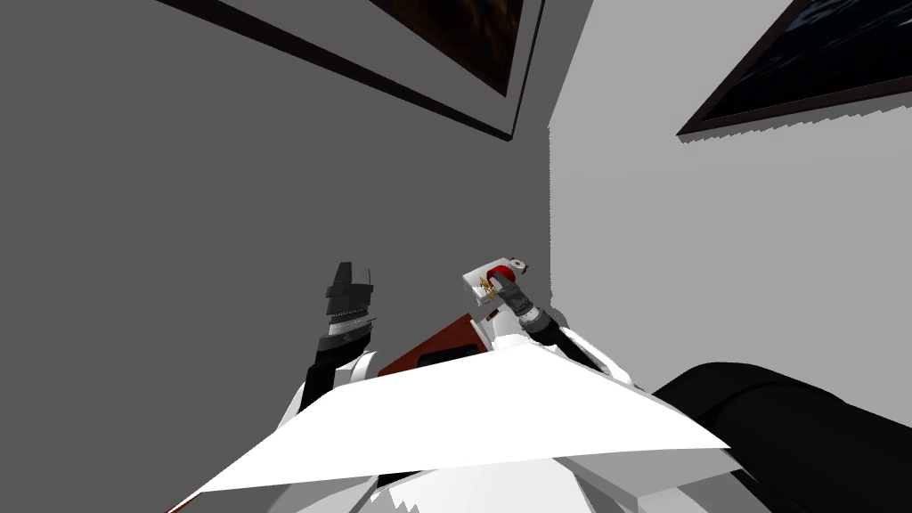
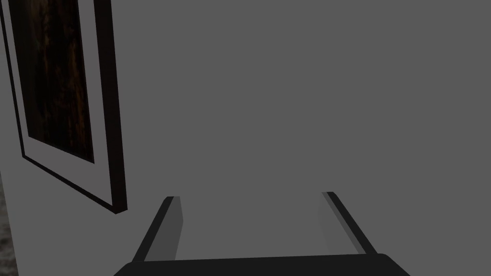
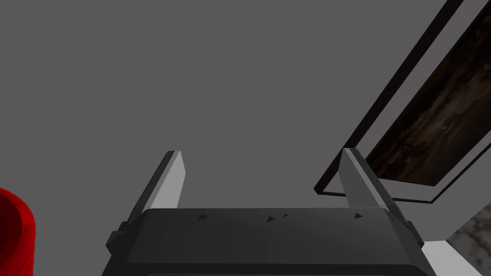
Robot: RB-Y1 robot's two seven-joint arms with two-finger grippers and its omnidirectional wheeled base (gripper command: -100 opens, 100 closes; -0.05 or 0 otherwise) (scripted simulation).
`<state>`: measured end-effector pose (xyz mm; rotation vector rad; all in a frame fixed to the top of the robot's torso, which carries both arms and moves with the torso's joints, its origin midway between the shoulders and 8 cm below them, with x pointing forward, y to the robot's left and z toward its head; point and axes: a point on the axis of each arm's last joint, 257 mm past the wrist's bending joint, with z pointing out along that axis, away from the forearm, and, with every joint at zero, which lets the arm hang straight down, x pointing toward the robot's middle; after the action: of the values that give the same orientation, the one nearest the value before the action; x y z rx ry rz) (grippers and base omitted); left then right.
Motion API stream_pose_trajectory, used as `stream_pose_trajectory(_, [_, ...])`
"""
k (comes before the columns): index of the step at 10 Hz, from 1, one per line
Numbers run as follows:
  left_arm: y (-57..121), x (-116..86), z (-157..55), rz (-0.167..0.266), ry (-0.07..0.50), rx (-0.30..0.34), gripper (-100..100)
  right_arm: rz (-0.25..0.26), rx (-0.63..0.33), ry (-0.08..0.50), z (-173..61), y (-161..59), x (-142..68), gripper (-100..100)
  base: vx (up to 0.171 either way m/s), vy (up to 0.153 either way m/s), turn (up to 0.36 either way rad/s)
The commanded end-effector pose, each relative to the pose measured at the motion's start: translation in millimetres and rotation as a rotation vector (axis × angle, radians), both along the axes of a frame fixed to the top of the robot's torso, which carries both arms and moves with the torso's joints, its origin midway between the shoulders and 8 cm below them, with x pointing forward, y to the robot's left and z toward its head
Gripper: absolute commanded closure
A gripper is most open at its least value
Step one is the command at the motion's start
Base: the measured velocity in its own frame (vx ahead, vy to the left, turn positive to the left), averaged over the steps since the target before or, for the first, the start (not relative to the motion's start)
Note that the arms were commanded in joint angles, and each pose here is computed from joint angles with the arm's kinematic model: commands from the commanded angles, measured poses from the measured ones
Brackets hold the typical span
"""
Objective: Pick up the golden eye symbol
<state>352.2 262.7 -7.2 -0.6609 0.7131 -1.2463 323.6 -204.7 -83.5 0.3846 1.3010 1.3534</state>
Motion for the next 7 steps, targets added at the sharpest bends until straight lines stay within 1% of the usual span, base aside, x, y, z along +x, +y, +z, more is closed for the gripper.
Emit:
stream_pose_trajectory(1, [0.0, 0.0, 0.0, 0.000, 0.000, 0.000, 0, 0.025, -0.037, 0.030, -10.8, 3.9, -4.1, -100, -0.038, 0.007, 0.013])
stream_pose_trajectory(2, [0.0, 0.0, 0.0, 0.000, 0.000, 0.000, 0, 0.040, -0.064, 0.079, -29.7, 5.0, -9.1, -100, -0.036, 0.010, 0.032])
stream_pose_trajectory(3, [0.0, 0.0, 0.0, 0.000, 0.000, 0.000, 0, 0.056, -0.087, 0.085, -32.1, 5.9, -10.7, -100, -0.031, 0.007, 0.013])
stream_pose_trajectory(4, [0.0, 0.0, 0.0, 0.000, 0.000, 0.000, 0, 0.071, -0.113, 0.135, -51.2, 5.9, -16.6, -100, -0.035, 0.014, 0.032])
stream_pose_trajectory(5, [0.0, 0.0, 0.0, 0.000, 0.000, 0.000, 0, 0.087, -0.136, 0.141, -53.7, 6.4, -18.3, -100, -0.032, 0.013, 0.015])
stream_pose_trajectory(6, [0.0, 0.0, 0.0, 0.000, 0.000, 0.000, 0, 0.102, -0.162, 0.191, -72.7, 5.2, -25.0, -100, -0.030, 0.015, 0.037])
stream_pose_trajectory(7, [0.0, 0.0, 0.0, 0.000, 0.000, 0.000, 0, 0.119, -0.187, 0.197, -75.2, 5.2, -27.0, -100, -0.021, 0.013, 0.022])
